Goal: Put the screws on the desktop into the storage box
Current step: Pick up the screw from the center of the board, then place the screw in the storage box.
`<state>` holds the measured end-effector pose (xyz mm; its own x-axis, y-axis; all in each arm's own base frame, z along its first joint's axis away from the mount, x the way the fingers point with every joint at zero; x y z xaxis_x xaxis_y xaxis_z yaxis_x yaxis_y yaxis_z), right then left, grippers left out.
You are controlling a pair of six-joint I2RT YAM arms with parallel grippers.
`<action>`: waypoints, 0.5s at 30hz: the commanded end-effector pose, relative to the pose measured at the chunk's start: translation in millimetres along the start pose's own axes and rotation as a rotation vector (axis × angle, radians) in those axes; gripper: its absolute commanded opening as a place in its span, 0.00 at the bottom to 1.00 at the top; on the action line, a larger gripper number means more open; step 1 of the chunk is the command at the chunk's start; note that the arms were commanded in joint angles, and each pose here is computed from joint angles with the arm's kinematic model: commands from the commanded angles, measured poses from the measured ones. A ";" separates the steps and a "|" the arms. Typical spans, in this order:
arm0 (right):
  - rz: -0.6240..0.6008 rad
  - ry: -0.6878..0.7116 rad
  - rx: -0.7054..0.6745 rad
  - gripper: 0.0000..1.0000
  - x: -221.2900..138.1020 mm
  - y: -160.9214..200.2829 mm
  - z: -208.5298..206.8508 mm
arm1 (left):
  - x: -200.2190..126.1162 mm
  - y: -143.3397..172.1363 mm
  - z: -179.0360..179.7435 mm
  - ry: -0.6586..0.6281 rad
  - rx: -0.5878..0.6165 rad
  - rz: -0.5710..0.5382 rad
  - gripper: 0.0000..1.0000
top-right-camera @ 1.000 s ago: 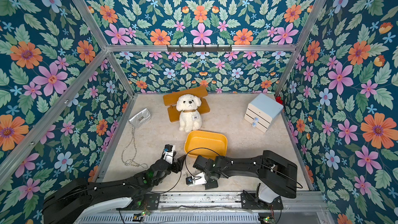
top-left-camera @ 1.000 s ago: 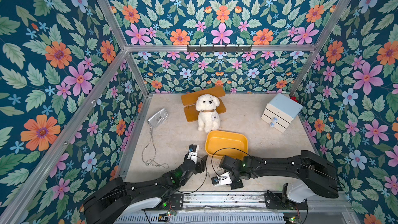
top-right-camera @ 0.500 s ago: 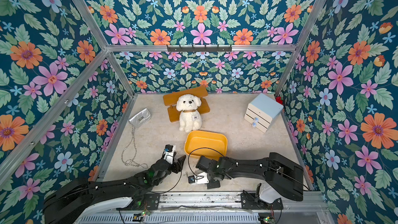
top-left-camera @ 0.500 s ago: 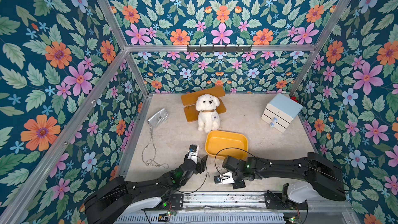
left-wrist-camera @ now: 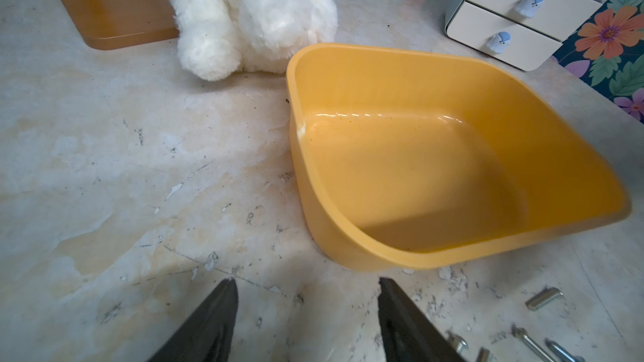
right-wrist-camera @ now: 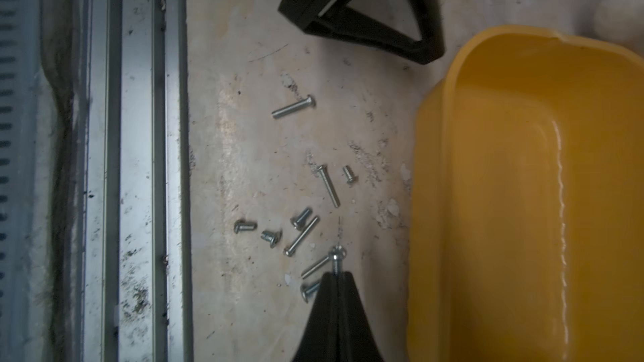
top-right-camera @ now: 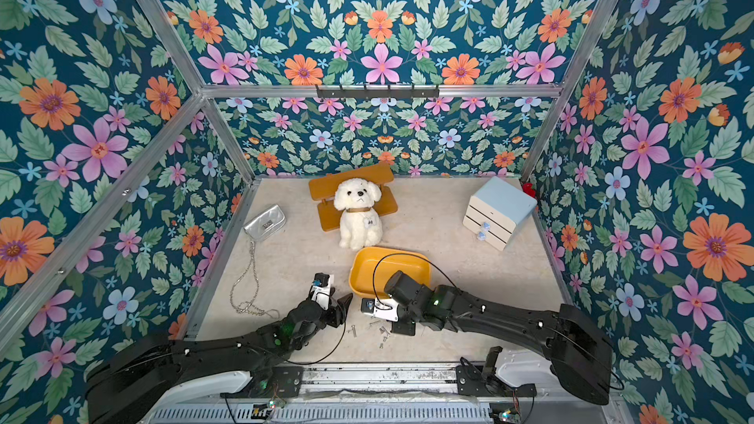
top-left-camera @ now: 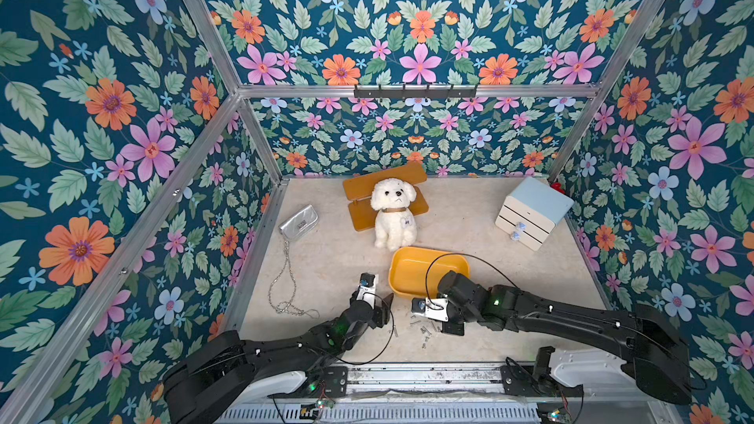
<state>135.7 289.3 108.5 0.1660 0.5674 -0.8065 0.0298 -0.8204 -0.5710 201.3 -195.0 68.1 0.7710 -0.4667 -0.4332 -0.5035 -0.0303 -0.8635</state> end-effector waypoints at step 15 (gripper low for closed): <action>0.242 0.285 0.420 0.00 38.3 24.4 -115.5 | 9.7 31.7 -12.1 0.002 -0.097 0.149 0.55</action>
<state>252.8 288.5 90.4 0.3805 0.3418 -0.8593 -0.3693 -0.7957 -0.4800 191.0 -210.5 39.0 0.6867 -0.4772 -0.5484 -0.6343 -0.0248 -0.7727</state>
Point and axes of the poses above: each gripper's point midway between its finger pads, its own x axis out along the fingers, its own z axis along the line the jaws close on, y = z × x, the point moved 1 cm from there along -x, back along the fingers, and after that the axes turned 2 degrees about -x, right-handed, at the moved point
